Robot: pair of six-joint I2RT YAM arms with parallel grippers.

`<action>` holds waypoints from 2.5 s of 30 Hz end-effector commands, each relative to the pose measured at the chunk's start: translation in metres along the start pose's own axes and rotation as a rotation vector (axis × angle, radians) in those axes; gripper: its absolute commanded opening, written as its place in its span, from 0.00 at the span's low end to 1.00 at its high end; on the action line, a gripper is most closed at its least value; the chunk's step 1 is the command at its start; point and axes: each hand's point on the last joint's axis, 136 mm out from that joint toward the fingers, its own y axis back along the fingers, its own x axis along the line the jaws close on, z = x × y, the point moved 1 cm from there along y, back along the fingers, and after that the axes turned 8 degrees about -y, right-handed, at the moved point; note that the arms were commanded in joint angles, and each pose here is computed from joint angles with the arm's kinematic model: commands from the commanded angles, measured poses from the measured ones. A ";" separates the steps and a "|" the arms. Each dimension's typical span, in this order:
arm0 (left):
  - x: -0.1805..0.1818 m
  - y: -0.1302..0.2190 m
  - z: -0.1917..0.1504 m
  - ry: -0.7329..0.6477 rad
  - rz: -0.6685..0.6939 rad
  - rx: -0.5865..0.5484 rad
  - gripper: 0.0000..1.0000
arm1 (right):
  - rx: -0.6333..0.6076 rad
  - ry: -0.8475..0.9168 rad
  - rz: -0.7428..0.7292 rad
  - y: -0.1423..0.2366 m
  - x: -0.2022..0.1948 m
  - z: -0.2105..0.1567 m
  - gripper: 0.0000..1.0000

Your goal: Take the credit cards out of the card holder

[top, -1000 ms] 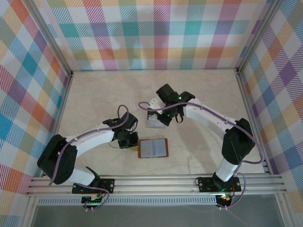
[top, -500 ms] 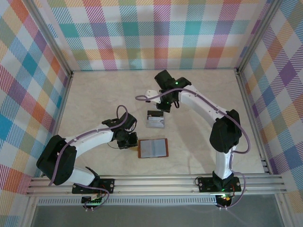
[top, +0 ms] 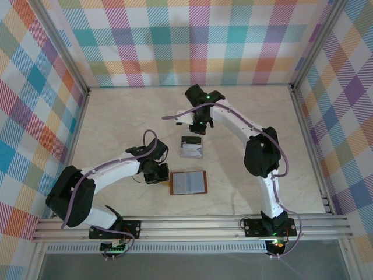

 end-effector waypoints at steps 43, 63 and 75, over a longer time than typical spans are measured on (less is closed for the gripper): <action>0.006 -0.007 0.000 -0.002 0.008 0.031 0.14 | 0.005 -0.042 0.017 -0.020 0.004 -0.010 0.53; 0.005 -0.010 0.000 -0.004 0.007 0.044 0.14 | 0.016 -0.069 -0.034 -0.030 -0.014 -0.013 0.56; 0.004 -0.009 0.001 -0.005 0.004 0.043 0.14 | -0.075 -0.076 0.041 -0.011 0.005 -0.002 0.56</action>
